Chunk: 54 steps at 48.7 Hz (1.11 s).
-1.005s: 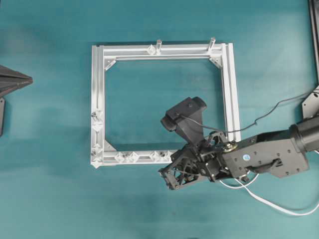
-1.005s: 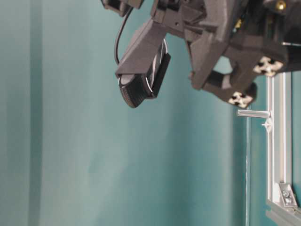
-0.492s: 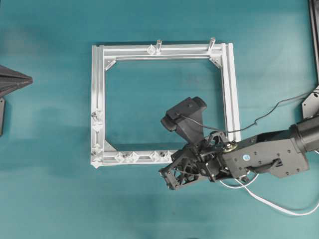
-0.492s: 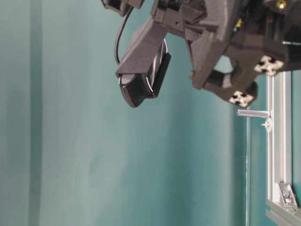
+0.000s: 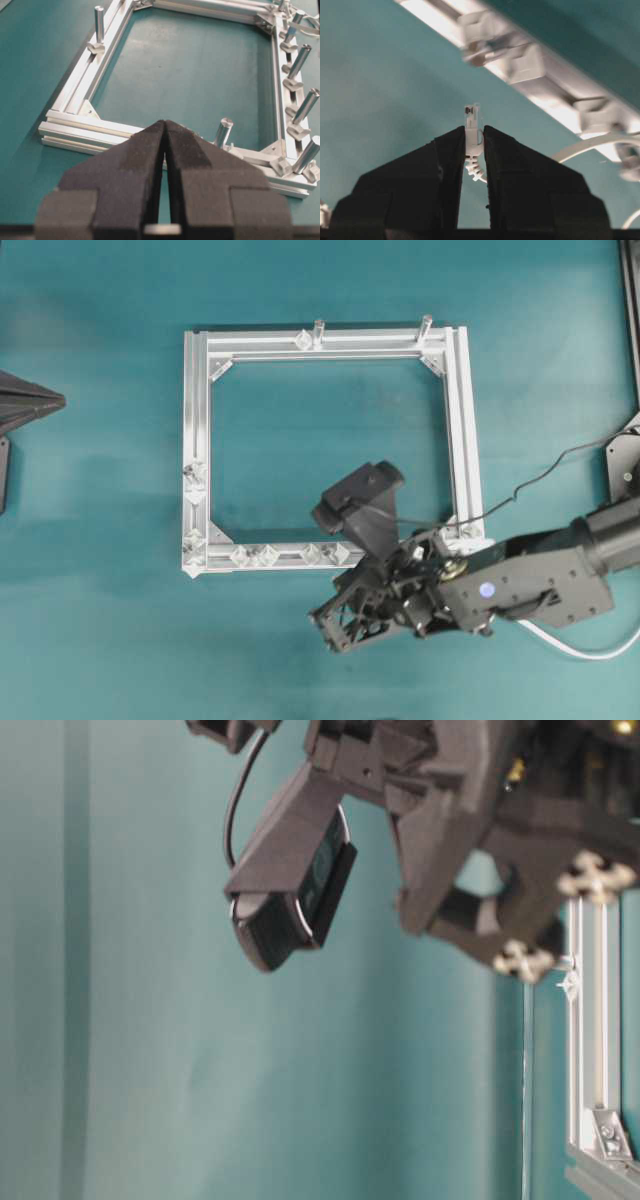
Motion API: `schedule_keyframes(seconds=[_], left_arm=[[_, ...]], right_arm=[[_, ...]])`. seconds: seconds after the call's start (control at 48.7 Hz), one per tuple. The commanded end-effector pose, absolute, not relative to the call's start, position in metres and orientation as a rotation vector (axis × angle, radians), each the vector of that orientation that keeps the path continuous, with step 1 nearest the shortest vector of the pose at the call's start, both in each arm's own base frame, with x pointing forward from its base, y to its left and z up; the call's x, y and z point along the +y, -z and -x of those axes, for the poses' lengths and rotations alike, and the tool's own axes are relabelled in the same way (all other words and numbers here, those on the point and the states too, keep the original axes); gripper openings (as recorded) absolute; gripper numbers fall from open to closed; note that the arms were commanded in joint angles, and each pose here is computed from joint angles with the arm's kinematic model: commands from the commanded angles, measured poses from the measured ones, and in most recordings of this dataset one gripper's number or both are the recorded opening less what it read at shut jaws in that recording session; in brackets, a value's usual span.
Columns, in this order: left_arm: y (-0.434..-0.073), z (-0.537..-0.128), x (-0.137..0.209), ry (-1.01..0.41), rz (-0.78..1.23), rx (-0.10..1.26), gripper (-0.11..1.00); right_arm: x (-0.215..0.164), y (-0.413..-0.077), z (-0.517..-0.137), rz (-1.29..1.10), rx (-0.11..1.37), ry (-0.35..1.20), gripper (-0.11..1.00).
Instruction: Move the cable alternately left and right between 8 closely spaced pins so it hooks onto each one.
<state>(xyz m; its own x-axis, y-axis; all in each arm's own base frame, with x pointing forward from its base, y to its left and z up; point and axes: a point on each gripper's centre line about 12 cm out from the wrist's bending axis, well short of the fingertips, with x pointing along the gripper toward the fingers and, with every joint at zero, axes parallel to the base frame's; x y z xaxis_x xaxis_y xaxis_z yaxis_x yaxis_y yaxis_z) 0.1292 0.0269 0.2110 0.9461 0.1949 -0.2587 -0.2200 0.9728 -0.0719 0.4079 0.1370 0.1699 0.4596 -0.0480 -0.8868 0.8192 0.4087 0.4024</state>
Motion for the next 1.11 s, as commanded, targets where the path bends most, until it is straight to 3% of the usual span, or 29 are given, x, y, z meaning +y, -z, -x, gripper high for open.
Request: schedule_keyframes(seconds=[0.0, 0.349, 0.78, 1.087], left_arm=[[-0.216, -0.130, 0.027, -0.211, 0.097, 0.241, 0.00], [-0.216, -0.130, 0.027, -0.211, 0.097, 0.241, 0.00], [-0.216, -0.130, 0.027, -0.211, 0.097, 0.241, 0.00], [-0.216, -0.130, 0.027, -0.211, 0.097, 0.241, 0.00]], right_arm=[[0.151, -0.187, -0.417, -1.023, 0.912, 0.610, 0.14], [0.179, -0.188, -0.444, -1.021, 0.899, 0.556, 0.14], [0.187, -0.194, -0.465, -0.999, 0.869, 0.540, 0.14], [0.164, -0.189, -0.468, -0.943, 0.864, 0.622, 0.14]])
